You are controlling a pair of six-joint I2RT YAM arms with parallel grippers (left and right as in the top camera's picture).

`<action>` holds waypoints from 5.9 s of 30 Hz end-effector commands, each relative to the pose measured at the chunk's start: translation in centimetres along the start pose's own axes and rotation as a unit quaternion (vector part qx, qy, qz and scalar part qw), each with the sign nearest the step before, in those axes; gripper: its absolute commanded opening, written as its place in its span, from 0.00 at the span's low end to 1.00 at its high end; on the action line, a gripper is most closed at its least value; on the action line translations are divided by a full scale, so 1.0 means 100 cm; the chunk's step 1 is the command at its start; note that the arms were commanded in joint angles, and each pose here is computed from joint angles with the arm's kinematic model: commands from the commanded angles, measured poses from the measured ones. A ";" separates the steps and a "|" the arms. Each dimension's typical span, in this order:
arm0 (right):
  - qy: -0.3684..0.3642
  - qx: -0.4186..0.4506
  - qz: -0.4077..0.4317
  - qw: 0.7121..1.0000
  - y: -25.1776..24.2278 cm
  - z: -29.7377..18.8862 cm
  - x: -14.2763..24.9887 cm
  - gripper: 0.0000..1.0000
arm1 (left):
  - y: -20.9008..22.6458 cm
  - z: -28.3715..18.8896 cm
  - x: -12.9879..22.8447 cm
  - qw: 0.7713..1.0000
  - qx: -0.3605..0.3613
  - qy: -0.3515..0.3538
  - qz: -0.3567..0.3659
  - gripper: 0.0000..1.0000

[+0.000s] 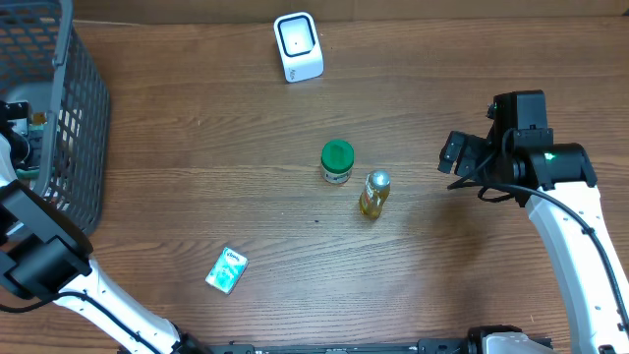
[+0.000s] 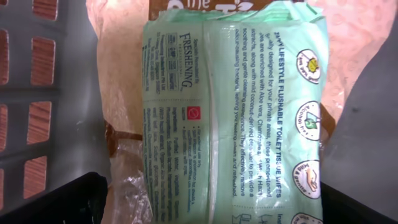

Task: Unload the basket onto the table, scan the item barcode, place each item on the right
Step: 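Lower the left gripper into the basket onto the green wipes pack, then close the left gripper on the green wipes pack and lift, then carry the wipes pack out of the basket toward the table centre, then lower the wipes pack onto the table left of the jar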

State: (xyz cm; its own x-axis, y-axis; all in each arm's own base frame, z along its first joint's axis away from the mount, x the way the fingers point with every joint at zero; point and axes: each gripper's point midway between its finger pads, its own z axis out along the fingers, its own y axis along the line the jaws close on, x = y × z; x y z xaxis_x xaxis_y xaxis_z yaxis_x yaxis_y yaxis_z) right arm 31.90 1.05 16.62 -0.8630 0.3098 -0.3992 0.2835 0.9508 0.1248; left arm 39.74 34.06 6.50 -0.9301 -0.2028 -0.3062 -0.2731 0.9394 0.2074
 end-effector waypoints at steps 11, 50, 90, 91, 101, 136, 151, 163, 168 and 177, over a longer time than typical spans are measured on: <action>-0.016 0.000 -0.002 1.000 0.001 -0.007 -0.008 1.00 | 0.009 -0.026 -0.026 0.999 0.000 -0.049 -0.020 1.00; -0.016 0.000 -0.002 1.000 0.001 -0.007 -0.008 1.00 | -0.020 0.046 0.012 0.998 0.033 0.039 0.028 1.00; -0.016 0.000 -0.002 1.000 0.001 -0.007 -0.008 1.00 | 0.044 -0.249 -0.102 0.951 -0.067 -0.245 -0.178 0.34; -0.016 0.000 -0.002 1.000 0.001 -0.007 -0.008 1.00 | 0.038 -0.264 -0.103 0.947 -0.059 -0.260 -0.180 0.33; -0.016 0.000 -0.002 1.000 0.001 -0.007 -0.008 1.00 | -0.051 -0.402 -0.093 0.917 0.007 -0.369 -0.151 0.34; -0.016 0.000 -0.002 1.000 0.001 -0.007 -0.008 1.00 | -0.430 -0.175 0.149 0.989 0.119 -0.020 0.082 0.34; -0.016 0.000 -0.002 1.000 0.001 -0.007 -0.008 1.00 | -0.441 -0.133 0.164 0.988 0.114 -0.072 0.069 0.34; -0.016 0.000 -0.002 1.000 0.001 -0.007 -0.008 1.00 | -0.443 -0.129 0.167 0.988 0.121 -0.070 0.069 0.63; -0.016 0.000 -0.002 1.000 0.001 -0.007 -0.008 1.00 | -0.444 -0.129 0.169 0.987 0.125 -0.066 0.070 0.75; -0.016 0.000 -0.002 1.000 0.001 -0.007 -0.008 1.00 | -0.445 -0.129 0.171 0.987 0.129 -0.062 0.071 0.70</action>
State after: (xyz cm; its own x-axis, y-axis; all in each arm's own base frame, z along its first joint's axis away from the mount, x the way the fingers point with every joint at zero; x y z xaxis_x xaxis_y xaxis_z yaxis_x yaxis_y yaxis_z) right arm 31.90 1.05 16.62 -0.8631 0.3094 -0.3992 0.2832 0.9509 0.1247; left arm 33.16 -14.73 4.13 -0.9112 -0.0361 -0.4104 -0.0513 0.9983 0.0261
